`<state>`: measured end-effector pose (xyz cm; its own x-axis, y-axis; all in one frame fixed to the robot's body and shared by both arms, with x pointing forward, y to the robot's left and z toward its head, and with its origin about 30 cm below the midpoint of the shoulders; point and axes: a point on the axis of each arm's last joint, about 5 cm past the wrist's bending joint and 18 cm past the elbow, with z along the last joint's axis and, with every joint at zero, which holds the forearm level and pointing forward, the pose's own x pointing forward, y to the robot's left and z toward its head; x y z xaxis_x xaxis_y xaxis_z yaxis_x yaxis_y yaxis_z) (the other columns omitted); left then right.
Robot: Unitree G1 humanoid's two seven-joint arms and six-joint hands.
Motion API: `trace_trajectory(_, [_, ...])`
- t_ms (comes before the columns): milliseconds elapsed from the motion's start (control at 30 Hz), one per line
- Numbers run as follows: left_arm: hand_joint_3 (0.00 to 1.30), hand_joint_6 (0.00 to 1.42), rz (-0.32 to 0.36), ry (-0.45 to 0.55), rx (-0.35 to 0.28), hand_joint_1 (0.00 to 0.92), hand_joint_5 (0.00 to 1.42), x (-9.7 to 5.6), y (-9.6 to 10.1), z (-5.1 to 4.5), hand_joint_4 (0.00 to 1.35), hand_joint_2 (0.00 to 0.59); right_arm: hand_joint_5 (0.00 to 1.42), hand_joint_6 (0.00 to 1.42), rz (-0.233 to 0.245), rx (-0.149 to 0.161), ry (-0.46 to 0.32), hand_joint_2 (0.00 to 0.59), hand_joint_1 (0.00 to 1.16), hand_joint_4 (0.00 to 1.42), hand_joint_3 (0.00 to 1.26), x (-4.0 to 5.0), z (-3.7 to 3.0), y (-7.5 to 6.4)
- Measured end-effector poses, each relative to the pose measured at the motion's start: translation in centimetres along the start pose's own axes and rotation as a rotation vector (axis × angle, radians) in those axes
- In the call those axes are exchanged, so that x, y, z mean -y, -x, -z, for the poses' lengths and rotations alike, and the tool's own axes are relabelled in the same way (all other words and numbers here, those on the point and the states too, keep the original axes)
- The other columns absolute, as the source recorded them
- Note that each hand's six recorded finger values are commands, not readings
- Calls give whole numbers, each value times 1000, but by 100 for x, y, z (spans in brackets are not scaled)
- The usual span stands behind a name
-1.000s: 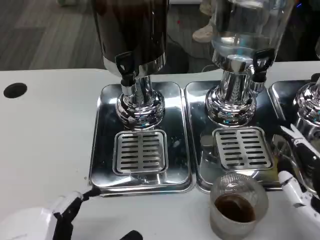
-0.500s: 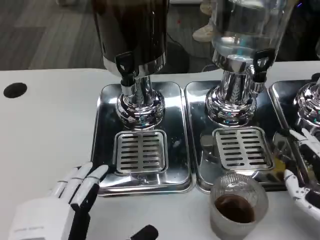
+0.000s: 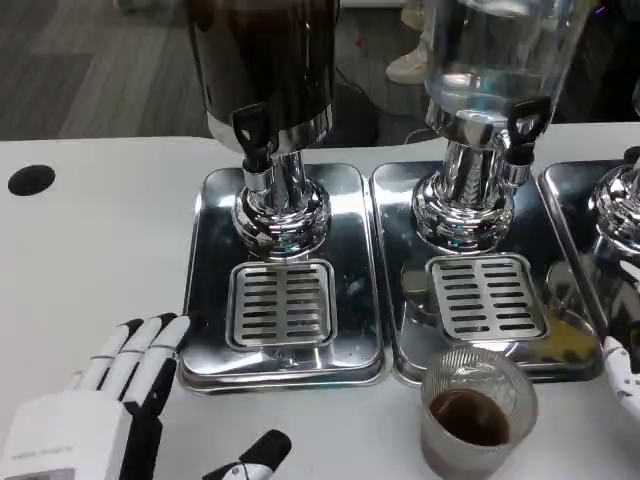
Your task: Grasp the cup under the faucet to collect the drink, then remove the cup.
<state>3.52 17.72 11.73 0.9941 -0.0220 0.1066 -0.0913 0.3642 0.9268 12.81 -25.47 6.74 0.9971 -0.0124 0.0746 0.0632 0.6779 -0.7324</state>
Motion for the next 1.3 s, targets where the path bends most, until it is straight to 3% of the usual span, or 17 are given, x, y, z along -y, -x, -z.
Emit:
trace_trajectory(267, [174,347,5,4,-9,0,126,18,-4,1,65,124,72,0,5,23,2,586,525,88,189,-6,-4,26])
trace_trajectory(1300, [173,347,3,49,-25,0,140,129,-82,-29,65,115,83,0,-11,39,-7,580,563,109,212,-25,11,145])
